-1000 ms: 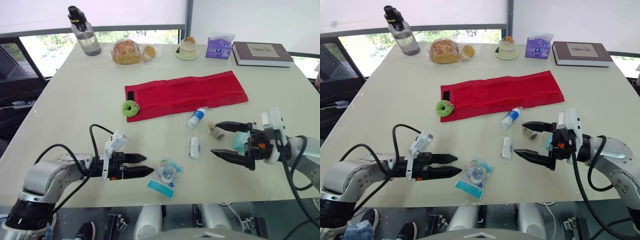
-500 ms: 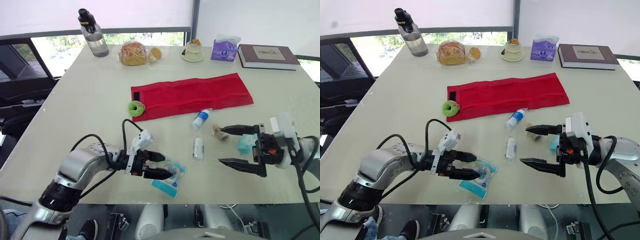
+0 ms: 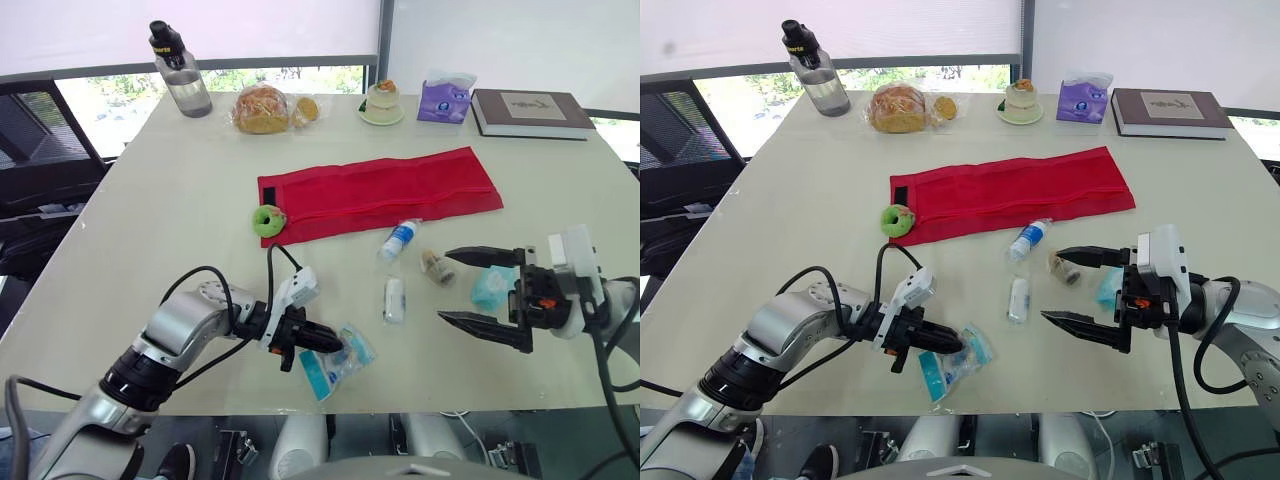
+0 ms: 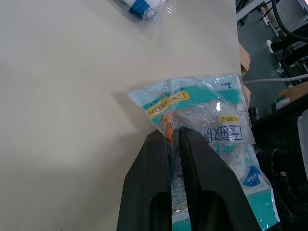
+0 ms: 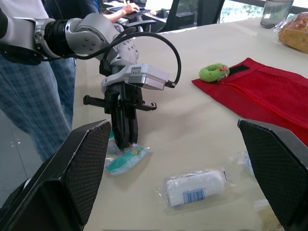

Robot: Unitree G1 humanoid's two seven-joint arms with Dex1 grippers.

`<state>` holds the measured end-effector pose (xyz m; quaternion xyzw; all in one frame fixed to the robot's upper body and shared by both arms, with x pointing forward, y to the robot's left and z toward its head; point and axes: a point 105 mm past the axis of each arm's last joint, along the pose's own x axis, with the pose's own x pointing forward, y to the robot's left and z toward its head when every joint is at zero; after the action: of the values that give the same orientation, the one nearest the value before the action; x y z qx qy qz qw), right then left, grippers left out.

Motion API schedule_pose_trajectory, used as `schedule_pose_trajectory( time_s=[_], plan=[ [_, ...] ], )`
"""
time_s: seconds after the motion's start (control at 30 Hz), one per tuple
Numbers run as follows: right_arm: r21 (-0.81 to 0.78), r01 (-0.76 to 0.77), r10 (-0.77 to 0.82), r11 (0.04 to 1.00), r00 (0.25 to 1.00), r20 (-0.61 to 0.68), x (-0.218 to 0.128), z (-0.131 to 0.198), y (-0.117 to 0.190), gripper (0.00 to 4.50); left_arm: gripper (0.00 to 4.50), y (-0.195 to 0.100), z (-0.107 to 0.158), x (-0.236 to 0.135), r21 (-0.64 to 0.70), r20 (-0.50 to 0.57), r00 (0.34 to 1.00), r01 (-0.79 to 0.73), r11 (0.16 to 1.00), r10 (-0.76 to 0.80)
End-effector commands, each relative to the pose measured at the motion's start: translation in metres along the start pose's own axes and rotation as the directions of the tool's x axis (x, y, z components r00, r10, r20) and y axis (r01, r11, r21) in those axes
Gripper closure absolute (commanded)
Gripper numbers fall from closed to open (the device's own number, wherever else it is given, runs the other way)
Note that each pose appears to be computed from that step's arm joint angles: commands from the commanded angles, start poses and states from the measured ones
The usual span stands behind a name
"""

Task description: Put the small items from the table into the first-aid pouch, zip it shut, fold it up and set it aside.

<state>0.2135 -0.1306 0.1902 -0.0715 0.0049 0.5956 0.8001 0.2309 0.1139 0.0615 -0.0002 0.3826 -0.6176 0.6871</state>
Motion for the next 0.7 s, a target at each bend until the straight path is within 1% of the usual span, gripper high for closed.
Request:
schedule_pose_trajectory(
  time_s=[0.03, 0.2, 0.3, 0.37, 0.43, 0.53, 0.63, 0.67, 0.7],
  plan=[
    [-0.048, -0.001, 0.002, 0.999, 1.000, 0.017, 0.000, 0.008, 0.003, 0.00, 4.46, 0.006, -0.020, 0.003, -0.127, 0.006, 1.000, -0.011, 0.992, 0.012],
    [-0.046, -0.006, 0.007, 0.999, 1.000, 0.016, -0.001, 0.008, 0.003, 0.00, 4.46, 0.023, 0.004, -0.023, -0.146, 0.141, 0.981, -0.114, 0.983, 0.135],
    [-0.053, -0.007, 0.007, 0.999, 1.000, 0.008, 0.001, 0.006, 0.001, 0.00, 4.46, 0.032, 0.020, -0.041, -0.139, 0.217, 0.949, -0.203, 0.969, 0.230],
    [-0.065, 0.006, -0.006, 0.998, 1.000, -0.004, 0.002, 0.004, -0.003, 0.00, 4.46, 0.033, 0.031, -0.049, -0.116, 0.259, 0.928, -0.245, 0.962, 0.268],
    [-0.086, 0.051, -0.052, 0.995, 0.999, -0.011, 0.004, 0.002, -0.011, 0.00, 4.46, 0.031, 0.046, -0.056, -0.094, 0.313, 0.899, -0.291, 0.952, 0.306],
    [-0.089, 0.180, -0.180, 0.980, 0.984, 0.005, 0.009, 0.001, -0.029, 0.00, 4.46, 0.031, 0.071, -0.064, -0.092, 0.401, 0.841, -0.358, 0.929, 0.364],
    [0.009, 0.228, -0.228, 0.974, 0.973, 0.034, 0.025, 0.003, -0.038, 0.00, 4.46, 0.025, 0.107, -0.067, -0.087, 0.502, 0.779, -0.387, 0.918, 0.377],
    [0.033, 0.233, -0.234, 0.972, 0.972, 0.038, 0.029, 0.004, -0.040, 0.00, 4.46, 0.024, 0.114, -0.067, -0.088, 0.521, 0.766, -0.392, 0.916, 0.378],
    [0.065, 0.249, -0.253, 0.966, 0.966, 0.051, 0.037, 0.006, -0.046, 0.00, 4.46, 0.023, 0.129, -0.068, -0.094, 0.570, 0.728, -0.403, 0.911, 0.381]
  ],
)
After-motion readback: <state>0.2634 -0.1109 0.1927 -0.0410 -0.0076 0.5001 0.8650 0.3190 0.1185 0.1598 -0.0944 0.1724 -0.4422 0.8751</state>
